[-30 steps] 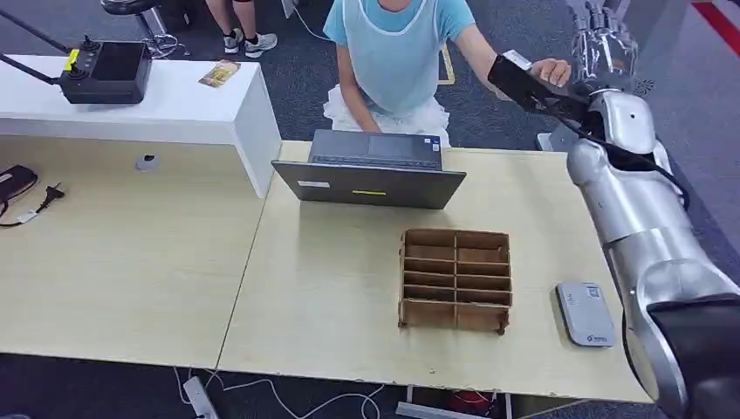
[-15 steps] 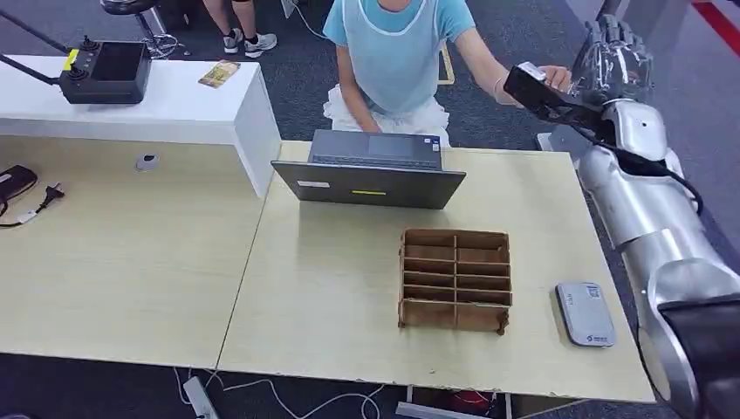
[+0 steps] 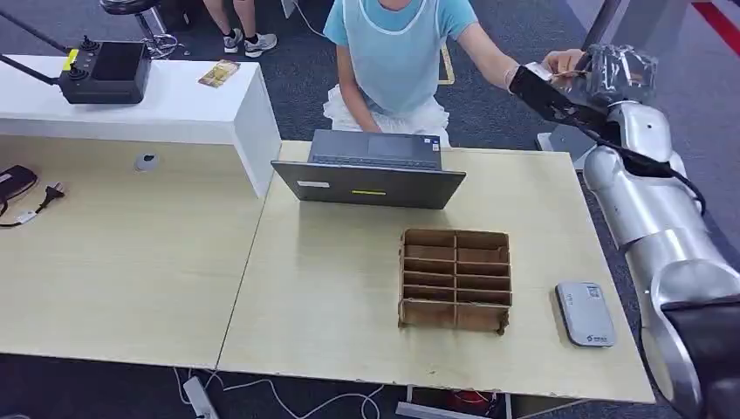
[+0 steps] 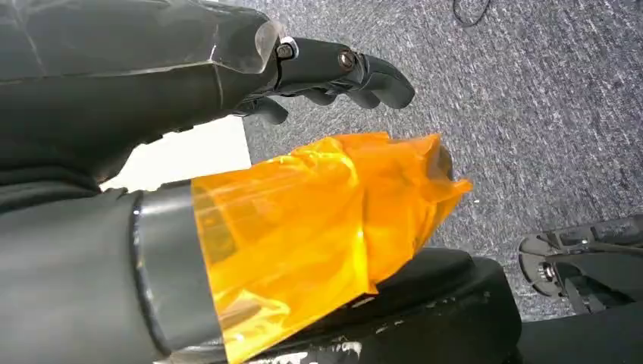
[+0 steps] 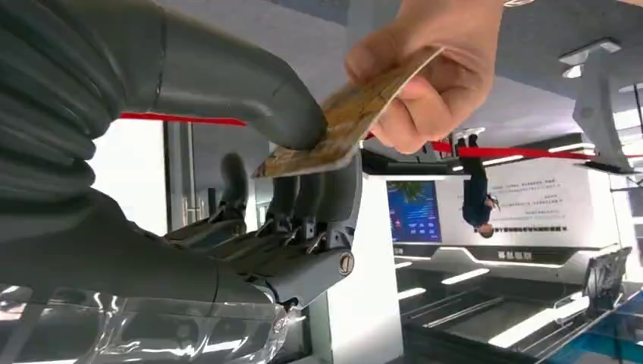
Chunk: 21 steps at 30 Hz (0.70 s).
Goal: Pass the card to the sensor for recognition and then transmit it.
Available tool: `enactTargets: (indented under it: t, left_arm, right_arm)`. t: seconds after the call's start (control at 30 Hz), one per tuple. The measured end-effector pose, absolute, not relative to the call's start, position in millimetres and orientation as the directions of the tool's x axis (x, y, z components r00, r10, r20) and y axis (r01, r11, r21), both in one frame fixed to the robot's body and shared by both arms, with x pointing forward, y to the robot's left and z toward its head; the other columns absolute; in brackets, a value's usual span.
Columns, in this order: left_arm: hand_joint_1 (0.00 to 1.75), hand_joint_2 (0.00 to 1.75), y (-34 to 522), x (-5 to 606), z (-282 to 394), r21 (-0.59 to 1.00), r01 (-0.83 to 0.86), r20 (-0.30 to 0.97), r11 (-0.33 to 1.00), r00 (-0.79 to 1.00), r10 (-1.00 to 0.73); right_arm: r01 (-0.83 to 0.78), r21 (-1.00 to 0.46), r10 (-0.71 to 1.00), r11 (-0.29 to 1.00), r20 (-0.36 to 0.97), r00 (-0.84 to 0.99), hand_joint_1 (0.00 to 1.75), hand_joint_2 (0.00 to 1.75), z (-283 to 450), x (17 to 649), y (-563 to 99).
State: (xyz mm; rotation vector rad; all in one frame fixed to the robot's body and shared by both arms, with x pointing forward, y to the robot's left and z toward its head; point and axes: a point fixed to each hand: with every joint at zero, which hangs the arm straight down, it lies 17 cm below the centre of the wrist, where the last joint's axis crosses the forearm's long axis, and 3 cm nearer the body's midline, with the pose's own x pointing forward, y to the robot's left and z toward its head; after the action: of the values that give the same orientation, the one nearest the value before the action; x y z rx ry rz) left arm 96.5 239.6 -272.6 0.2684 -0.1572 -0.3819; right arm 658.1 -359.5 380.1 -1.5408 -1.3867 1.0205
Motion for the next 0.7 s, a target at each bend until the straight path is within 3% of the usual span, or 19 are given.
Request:
enactTargets:
  t: [0.47,0.7]
  left_arm:
    - [0.00,0.00,240,96,-273,0.286,0.342,0.101,0.895,0.918,-0.383]
    - [0.00,0.00,240,95,-273,0.289,0.341,0.101,0.894,0.918,-0.383]
  right_arm:
    - [0.346,-0.937,0.997,-0.051,-0.030,0.066,1.75,1.75,381,658,-360]
    - [0.442,-0.895,0.996,0.066,0.087,0.027,1.75,1.75,395,649,-361]
